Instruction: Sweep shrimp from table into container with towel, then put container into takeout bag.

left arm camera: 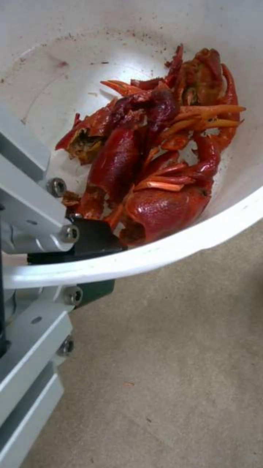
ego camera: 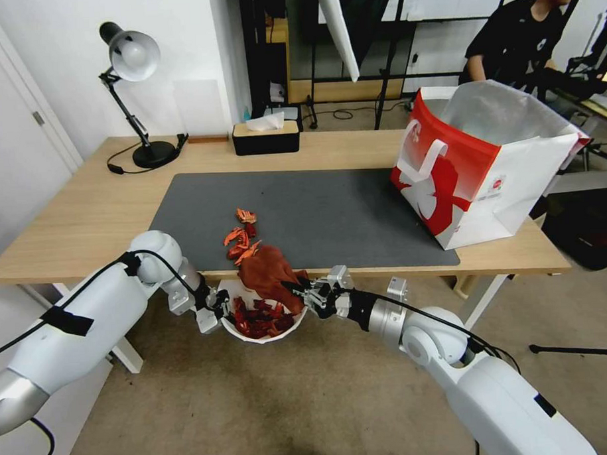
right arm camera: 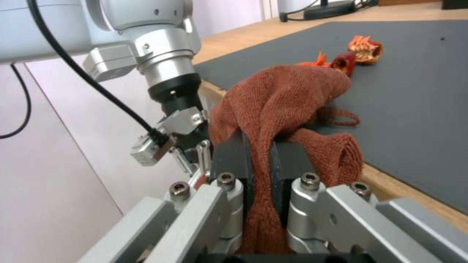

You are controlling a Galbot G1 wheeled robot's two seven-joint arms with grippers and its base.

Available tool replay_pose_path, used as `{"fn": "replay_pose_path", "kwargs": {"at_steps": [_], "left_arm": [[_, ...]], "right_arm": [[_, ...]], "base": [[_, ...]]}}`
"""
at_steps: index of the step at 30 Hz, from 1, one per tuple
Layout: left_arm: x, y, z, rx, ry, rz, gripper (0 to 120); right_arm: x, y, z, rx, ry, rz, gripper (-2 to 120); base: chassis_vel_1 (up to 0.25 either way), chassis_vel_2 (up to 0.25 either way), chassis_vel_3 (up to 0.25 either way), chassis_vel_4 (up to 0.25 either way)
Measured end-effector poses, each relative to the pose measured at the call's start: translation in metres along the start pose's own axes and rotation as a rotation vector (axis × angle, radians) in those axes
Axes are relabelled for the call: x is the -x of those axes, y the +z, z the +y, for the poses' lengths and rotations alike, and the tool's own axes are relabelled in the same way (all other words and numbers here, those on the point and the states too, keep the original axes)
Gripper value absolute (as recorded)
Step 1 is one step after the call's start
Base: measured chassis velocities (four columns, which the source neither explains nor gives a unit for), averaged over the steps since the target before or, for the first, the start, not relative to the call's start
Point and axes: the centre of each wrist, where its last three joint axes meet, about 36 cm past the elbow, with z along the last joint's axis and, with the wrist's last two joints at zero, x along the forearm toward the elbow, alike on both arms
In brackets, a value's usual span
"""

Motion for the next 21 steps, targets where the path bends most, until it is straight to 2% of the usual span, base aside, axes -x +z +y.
{"fn": "replay_pose_path", "kwargs": {"at_steps": [15, 21], "left_arm": [[-0.001, -0.004, -0.01, -0.01, -0.006, -0.001, 0], [0.0, -0.005, -0.018, -0.019, 0.0, -0.001, 0]], "right_arm": [[-0.001, -0.014, 0.014, -0.002, -0.057, -0.033, 4], [0.004, -0.051, 0.0, -0.003, -0.042, -0.152, 4]], "base": [[0.0, 0.0, 0.0, 0.0], [0.0, 0.0, 0.0, 0.0]]}}
